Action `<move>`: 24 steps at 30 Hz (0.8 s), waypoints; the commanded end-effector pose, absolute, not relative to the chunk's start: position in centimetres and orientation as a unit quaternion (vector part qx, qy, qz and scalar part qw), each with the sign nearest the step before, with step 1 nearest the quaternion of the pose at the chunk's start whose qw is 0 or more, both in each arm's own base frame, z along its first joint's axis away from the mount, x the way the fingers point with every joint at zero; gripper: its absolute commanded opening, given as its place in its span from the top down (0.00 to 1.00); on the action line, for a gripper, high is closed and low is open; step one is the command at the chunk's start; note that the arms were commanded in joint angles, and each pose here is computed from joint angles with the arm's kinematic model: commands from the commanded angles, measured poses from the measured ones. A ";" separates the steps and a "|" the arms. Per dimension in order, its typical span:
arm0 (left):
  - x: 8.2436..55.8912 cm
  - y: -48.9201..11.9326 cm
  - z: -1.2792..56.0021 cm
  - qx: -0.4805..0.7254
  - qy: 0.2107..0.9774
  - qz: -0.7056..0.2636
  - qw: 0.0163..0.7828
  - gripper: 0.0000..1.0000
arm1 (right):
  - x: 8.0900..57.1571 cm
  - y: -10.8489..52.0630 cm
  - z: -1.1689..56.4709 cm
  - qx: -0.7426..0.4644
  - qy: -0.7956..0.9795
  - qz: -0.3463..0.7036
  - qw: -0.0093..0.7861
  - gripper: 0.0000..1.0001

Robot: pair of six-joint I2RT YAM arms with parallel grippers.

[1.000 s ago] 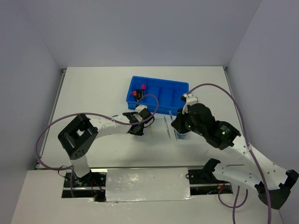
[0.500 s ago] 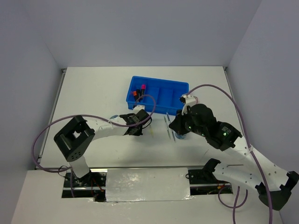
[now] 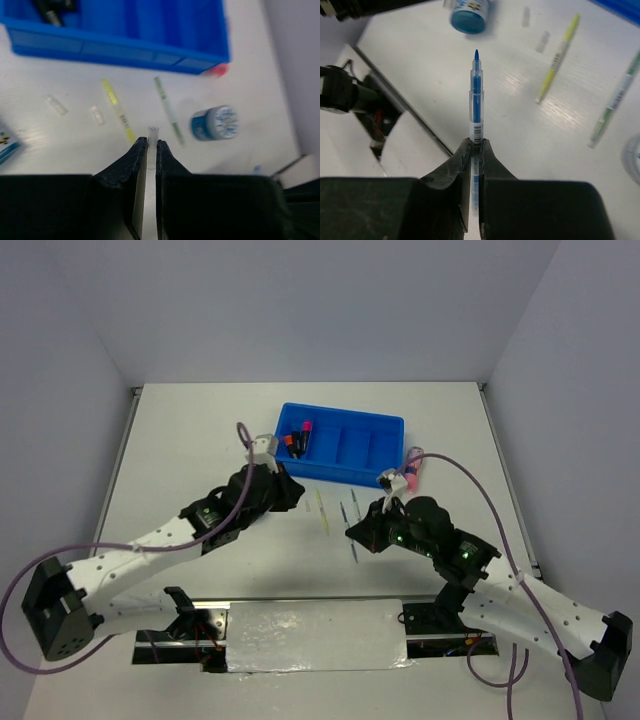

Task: Sort the stationery into containers
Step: Close the pen cap on the pen.

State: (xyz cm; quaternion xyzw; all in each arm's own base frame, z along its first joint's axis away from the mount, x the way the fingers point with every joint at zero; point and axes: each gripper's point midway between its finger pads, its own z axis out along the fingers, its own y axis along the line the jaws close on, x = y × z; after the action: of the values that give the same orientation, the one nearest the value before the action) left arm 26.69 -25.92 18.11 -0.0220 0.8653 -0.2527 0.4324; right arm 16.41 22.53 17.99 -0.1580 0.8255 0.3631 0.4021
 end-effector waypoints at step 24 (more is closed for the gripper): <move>21.3 -29.0 37.3 -0.014 0.525 -0.646 0.554 1.00 | 15.1 27.7 27.6 -0.114 0.706 0.458 0.528 1.00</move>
State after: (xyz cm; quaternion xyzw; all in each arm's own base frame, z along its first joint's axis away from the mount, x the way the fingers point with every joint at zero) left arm 22.62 -29.36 34.00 -0.0259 0.5729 -0.6134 0.5429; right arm 14.82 27.55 24.18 -0.1227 0.7318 0.4423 0.5038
